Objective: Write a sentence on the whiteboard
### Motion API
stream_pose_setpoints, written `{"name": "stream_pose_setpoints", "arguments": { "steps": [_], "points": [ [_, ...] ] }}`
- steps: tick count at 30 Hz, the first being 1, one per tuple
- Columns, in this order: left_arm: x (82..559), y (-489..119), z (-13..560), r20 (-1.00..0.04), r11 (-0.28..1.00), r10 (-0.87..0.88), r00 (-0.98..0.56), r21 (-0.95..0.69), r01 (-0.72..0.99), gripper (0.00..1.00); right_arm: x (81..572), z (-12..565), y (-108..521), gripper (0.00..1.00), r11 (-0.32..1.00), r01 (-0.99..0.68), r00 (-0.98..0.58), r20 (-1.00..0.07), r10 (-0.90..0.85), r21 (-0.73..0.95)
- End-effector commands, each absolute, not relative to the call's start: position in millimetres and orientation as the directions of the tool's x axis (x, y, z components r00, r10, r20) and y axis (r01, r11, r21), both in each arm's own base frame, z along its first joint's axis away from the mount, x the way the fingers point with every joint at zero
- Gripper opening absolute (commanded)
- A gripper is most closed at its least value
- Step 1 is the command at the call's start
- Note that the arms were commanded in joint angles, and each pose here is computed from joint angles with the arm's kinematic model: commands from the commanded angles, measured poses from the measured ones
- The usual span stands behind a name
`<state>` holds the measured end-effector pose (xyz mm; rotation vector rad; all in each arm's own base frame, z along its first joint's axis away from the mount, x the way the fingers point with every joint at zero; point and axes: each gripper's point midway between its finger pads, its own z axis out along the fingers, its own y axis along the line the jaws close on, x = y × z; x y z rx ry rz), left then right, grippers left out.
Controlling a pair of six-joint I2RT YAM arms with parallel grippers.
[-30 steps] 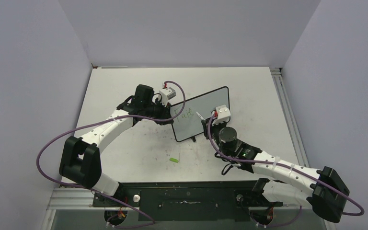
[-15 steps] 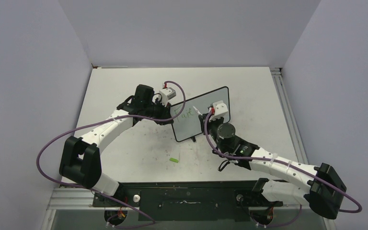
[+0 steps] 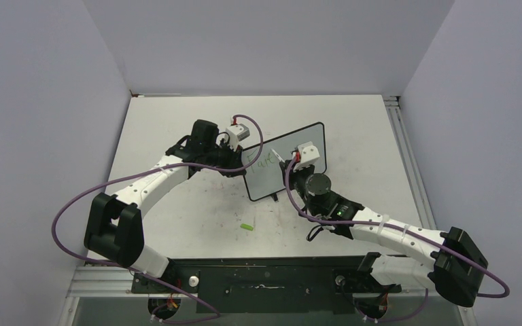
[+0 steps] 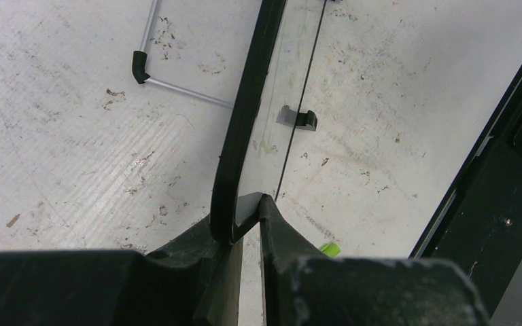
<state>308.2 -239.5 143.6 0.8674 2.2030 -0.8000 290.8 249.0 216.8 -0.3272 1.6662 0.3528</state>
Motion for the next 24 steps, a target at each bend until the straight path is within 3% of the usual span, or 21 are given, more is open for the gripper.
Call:
{"name": "stream_pose_setpoints", "arguments": {
  "steps": [1,24],
  "points": [
    [320,-233,146,-0.742,0.619,0.403,-0.536,-0.210,0.757,0.00,297,238,252,0.05,0.914,-0.402,-0.074,-0.997,0.038,0.065],
    [319,-233,147,-0.743,0.619,0.402,-0.535,-0.210,0.757,0.00,280,184,235,0.05,0.928,-0.367,-0.194,-0.981,-0.003,0.069]
  ]
}}
